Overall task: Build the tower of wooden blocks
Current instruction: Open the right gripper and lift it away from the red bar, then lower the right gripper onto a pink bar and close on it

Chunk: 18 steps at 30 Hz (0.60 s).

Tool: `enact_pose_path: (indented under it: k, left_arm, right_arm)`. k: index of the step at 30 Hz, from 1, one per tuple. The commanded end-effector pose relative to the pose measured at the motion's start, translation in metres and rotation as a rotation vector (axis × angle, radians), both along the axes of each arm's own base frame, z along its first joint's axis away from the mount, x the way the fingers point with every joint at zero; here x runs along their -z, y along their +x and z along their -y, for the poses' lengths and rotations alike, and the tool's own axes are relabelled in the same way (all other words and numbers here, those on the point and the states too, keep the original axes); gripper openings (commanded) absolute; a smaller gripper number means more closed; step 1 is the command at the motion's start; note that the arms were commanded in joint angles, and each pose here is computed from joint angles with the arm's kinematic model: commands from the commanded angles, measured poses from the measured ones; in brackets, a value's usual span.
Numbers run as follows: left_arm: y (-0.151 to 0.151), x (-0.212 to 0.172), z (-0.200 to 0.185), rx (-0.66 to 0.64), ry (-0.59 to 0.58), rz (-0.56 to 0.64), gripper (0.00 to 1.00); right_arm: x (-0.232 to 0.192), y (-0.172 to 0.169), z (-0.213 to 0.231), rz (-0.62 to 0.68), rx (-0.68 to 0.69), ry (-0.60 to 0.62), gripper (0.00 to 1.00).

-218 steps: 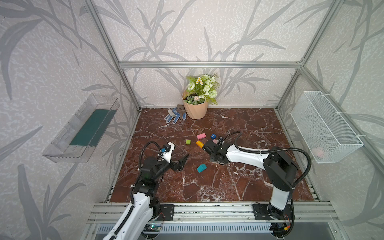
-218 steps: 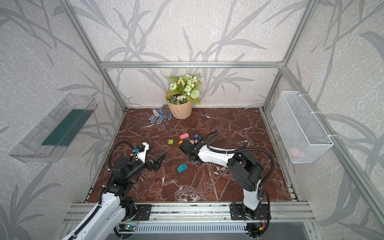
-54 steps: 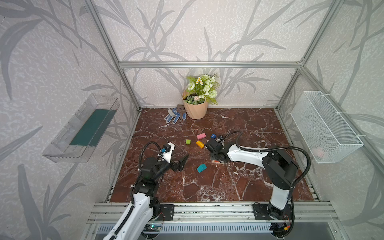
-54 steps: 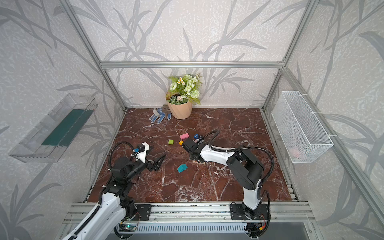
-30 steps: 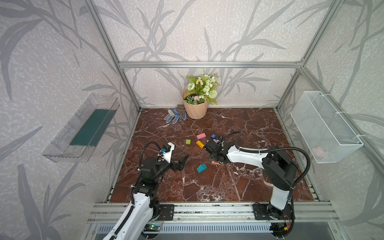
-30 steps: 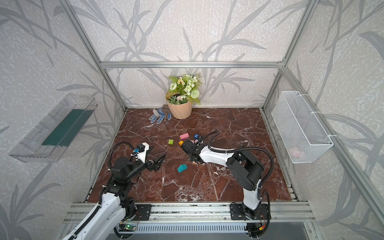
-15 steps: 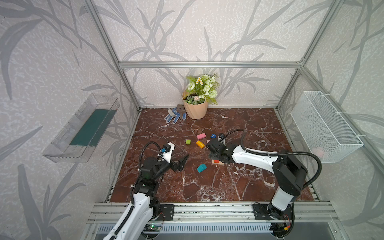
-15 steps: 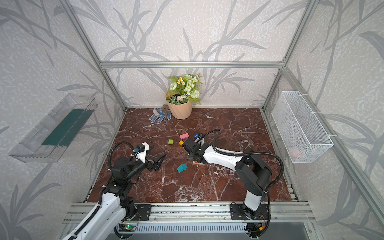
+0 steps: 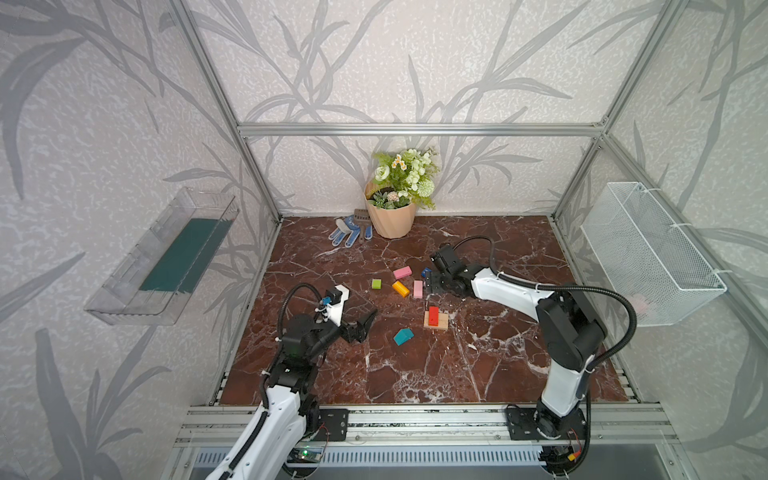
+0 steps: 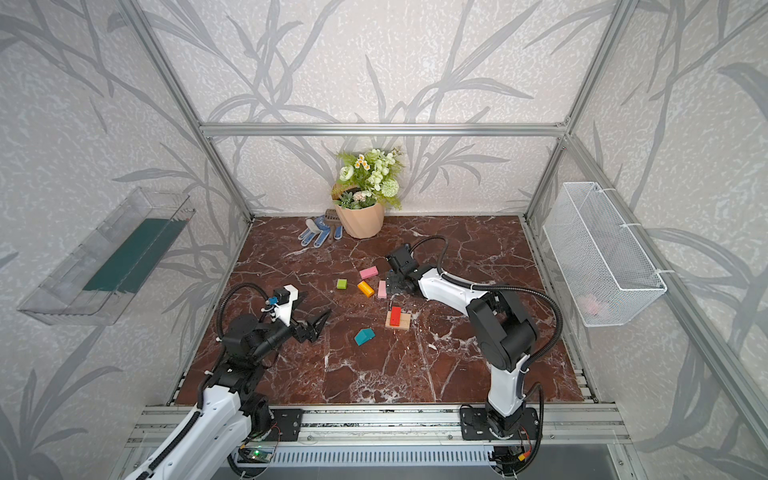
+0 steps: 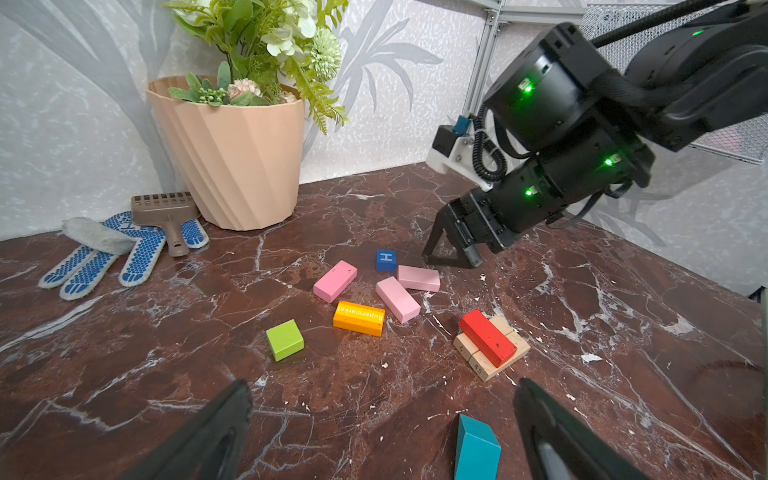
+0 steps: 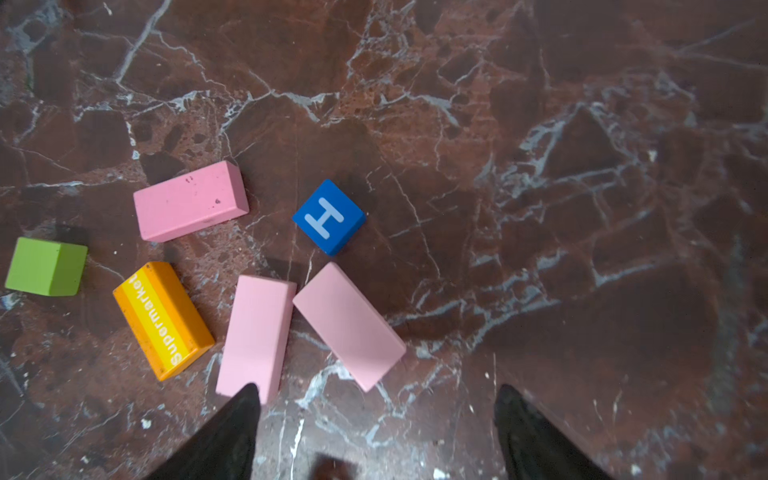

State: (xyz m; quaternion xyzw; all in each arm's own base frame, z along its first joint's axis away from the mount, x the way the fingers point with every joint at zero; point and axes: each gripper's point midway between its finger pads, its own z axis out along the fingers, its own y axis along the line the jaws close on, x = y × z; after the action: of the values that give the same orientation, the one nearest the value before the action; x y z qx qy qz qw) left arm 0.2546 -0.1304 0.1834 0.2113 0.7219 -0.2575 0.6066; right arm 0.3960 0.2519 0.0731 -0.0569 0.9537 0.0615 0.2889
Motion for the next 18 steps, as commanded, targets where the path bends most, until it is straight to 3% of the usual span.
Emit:
enact_pose_path:
  k: [1, 11, 18]
  left_arm:
    - [0.001, -0.004, 0.0, -0.001, 0.003, 0.024, 0.99]
    - [0.002, -0.005, -0.001, -0.012, 0.001, 0.031, 0.99]
    - [0.003, -0.004, -0.002, -0.018, 0.001, 0.028, 0.99]
  right_arm:
    - [0.005, -0.005, -0.017, -0.025, -0.191, -0.053, 0.87]
    - [0.045, 0.018, -0.008, -0.159, -0.19, -0.129, 0.81]
    - [0.059, 0.018, -0.014, -0.211, -0.219, -0.137, 0.68]
